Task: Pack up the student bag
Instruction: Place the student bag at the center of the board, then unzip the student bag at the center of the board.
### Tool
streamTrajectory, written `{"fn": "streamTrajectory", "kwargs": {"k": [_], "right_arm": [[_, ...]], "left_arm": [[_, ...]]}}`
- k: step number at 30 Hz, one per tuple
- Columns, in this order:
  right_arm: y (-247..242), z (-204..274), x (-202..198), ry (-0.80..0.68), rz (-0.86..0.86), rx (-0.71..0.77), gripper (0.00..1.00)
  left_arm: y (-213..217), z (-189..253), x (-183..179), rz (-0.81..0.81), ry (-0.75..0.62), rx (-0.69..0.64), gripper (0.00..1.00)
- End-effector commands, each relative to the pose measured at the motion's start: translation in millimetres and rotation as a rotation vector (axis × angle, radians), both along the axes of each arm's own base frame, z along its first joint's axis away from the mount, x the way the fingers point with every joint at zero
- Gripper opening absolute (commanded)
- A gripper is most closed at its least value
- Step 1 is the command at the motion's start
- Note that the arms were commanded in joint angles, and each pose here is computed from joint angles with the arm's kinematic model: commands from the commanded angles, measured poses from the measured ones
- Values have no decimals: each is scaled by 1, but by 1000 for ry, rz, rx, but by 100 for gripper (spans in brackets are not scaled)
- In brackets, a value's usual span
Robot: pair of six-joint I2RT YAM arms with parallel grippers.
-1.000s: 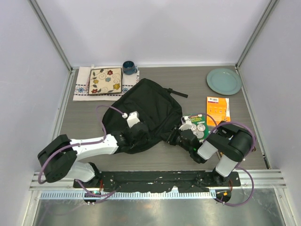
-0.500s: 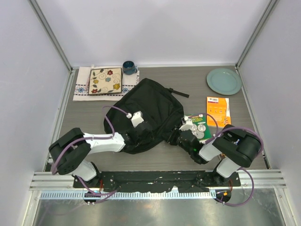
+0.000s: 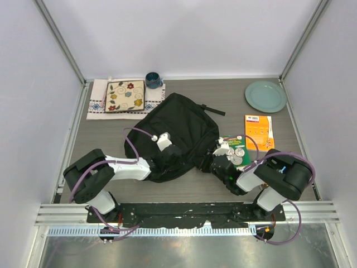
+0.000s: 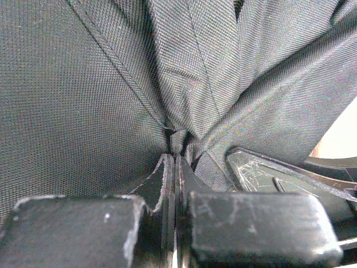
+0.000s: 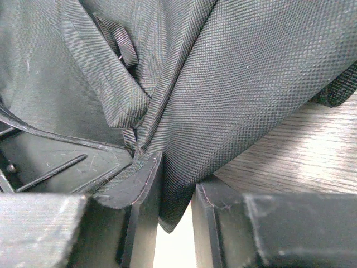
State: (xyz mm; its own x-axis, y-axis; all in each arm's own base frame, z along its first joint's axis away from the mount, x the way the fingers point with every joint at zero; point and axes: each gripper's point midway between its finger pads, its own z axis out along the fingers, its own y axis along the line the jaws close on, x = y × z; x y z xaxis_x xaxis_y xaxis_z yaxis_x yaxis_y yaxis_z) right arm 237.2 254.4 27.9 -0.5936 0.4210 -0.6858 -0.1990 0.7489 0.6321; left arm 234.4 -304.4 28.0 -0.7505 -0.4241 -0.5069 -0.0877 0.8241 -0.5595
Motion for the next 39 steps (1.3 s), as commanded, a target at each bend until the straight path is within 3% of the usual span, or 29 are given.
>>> {"fn": "streamTrajectory", "kwargs": {"k": [1,12,23,27,29,31,34,39], "right_arm": [[1,7,-5,-28,20,-22,31],[-19,33,16,-89,-116,-84,27],[-22,36,28,-64,-194,-108,24],[-12,40,38,-20,-175,-146,25],[-3,45,38,11,-134,-166,43],[6,53,31,69,-96,-146,74],[4,71,7,227,-76,-139,86],[-37,94,-26,352,-177,-149,90]], "left_arm": [[10,-7,-17,-61,20,32,0],[59,38,-48,-43,-78,-39,0],[123,33,-68,79,-9,113,0],[126,40,-70,83,-3,103,0],[121,45,-70,74,-5,83,0],[116,50,-69,82,0,56,0],[101,73,-67,88,19,-17,0],[95,92,-69,108,72,-29,0]]}}
